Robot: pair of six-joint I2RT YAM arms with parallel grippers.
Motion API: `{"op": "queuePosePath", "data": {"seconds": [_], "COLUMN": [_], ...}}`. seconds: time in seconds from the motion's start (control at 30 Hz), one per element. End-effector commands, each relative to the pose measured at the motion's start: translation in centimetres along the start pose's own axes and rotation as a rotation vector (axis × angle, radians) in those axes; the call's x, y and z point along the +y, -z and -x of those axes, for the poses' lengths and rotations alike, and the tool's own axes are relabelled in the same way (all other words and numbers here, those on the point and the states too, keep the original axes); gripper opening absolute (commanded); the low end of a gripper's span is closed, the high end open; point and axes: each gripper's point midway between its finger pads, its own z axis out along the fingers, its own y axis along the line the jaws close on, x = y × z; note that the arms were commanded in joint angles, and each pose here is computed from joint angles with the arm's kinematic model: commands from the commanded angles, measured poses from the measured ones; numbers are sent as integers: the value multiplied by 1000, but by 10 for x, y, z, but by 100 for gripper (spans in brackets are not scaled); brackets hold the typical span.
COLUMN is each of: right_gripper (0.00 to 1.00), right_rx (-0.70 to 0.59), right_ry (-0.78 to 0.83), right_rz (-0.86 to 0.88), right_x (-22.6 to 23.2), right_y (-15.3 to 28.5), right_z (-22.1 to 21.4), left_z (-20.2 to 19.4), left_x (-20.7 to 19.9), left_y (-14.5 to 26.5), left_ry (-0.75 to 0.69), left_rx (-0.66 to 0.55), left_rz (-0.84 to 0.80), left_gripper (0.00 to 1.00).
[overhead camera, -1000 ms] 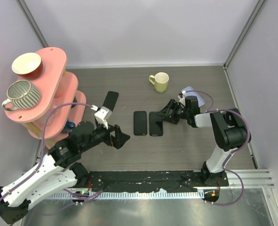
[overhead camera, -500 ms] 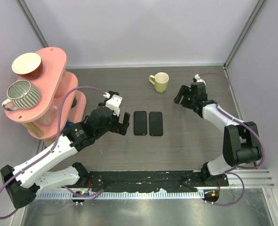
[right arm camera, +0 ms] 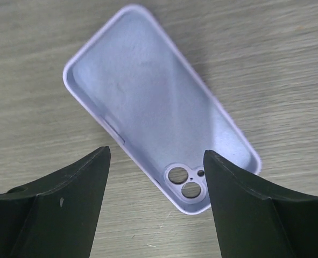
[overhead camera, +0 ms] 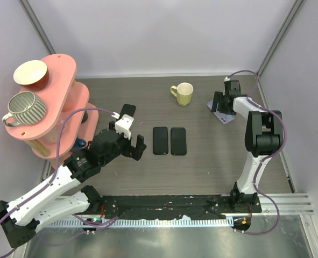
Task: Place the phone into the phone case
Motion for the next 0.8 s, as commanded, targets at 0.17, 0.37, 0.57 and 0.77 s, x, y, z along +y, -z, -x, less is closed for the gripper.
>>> {"op": "queuePosePath", "data": {"seconds": [0.17, 0.37, 0.57, 0.77], "right_gripper": [72, 46, 43, 57], "right_rx": [117, 128, 94, 49], "right_ry": [113, 85, 36, -75], "right_rz": [172, 141, 156, 139], "right_x": [24, 19, 23, 25], "right_y": [-12, -10, 3, 27], "right_z": [-19, -25, -20, -2], "left_z": [8, 9, 11, 9], "left_x": [-9, -10, -11, -13], "left_y": [-1, 1, 4, 6], "left_ry": [4, 8, 6, 4], "left_rx": [-29, -36, -46, -40], "left_rz": [-47, -54, -63, -73], "left_gripper": [100, 100, 100, 100]}}
